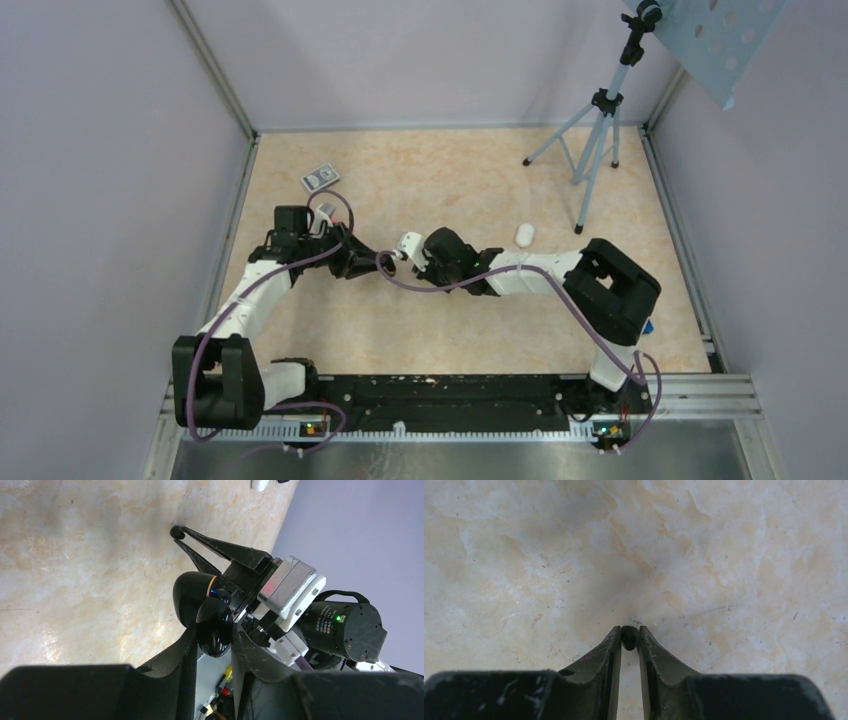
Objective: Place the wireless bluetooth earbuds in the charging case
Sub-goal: Pick up the left earbud from the center of the board.
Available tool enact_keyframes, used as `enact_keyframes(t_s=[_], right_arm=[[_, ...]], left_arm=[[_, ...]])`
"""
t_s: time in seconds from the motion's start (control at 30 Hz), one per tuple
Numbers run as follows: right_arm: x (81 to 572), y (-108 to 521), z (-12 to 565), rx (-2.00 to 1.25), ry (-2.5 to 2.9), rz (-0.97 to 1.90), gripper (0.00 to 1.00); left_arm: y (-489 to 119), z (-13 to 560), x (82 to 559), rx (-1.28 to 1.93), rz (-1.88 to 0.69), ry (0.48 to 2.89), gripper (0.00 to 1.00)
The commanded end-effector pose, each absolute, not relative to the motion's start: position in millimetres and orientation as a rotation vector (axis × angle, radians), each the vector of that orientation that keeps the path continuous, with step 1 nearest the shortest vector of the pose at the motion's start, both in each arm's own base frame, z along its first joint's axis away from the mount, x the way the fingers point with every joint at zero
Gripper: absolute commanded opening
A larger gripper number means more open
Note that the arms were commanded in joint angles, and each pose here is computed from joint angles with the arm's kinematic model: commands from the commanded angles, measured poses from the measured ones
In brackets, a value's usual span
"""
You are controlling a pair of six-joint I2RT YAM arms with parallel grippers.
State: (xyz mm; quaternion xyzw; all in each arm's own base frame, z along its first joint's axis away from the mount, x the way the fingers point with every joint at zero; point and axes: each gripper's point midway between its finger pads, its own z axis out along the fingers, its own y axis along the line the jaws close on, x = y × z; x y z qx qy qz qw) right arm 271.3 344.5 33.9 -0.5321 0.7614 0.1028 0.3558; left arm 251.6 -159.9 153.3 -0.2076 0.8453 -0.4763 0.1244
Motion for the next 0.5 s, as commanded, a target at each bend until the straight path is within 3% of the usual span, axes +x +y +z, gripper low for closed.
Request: enact_keyframes(t_s=[0.0, 0.33, 0.47], right_arm=[[282.2, 347.6, 36.1, -1.318, 1.952, 0.249, 0.19], [283.0, 341.0, 28.3, -1.287, 1.989, 0.216, 0.27], [283.8, 340.7, 27.8, -1.278, 1.993, 0.212, 0.23]], left_arm=[[-160.7, 164.1, 255.1, -0.552, -1.412, 2.42, 0.0], [-160.7, 164.9, 255.2, -0.551, -1.411, 2.418, 0.0], [-160.6, 164.9, 255.9, -0.556, -1.41, 2.42, 0.0]])
